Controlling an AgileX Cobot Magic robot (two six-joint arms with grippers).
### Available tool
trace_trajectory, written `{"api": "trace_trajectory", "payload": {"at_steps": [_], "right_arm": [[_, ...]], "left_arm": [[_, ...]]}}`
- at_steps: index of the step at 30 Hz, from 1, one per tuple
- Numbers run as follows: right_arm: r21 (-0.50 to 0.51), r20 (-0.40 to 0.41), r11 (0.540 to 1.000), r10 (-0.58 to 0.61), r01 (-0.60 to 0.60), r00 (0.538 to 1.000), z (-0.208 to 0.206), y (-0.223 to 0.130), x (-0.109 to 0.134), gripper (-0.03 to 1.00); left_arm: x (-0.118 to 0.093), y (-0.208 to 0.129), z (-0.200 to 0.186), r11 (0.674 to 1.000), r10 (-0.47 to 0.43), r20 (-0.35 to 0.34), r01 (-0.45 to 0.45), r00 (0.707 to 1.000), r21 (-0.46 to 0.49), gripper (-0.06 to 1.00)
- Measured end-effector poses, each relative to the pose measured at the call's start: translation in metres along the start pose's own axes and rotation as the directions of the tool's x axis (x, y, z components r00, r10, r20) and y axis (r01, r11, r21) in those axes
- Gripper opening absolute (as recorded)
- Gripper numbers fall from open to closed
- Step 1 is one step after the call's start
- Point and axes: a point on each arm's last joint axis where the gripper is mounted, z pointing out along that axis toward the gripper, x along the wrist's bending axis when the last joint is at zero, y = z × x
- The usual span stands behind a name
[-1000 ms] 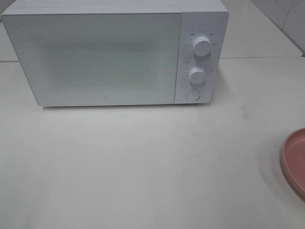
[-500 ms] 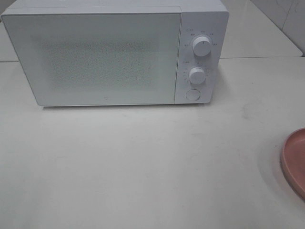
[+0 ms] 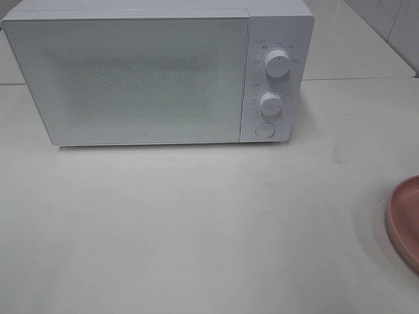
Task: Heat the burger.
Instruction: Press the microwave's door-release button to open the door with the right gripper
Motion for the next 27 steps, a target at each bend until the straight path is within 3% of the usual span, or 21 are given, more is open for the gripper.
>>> {"api": "trace_trajectory", "payload": {"at_steps": [27], "right_arm": [[-0.020, -0.030, 1.000, -0.006, 0.005, 1.000, 0.097, 0.005, 0.006, 0.75]], "left_arm": [[0.000, 0.000, 0.000, 1.000, 0.000, 0.000, 0.000, 1.000, 0.000, 0.96]]}}
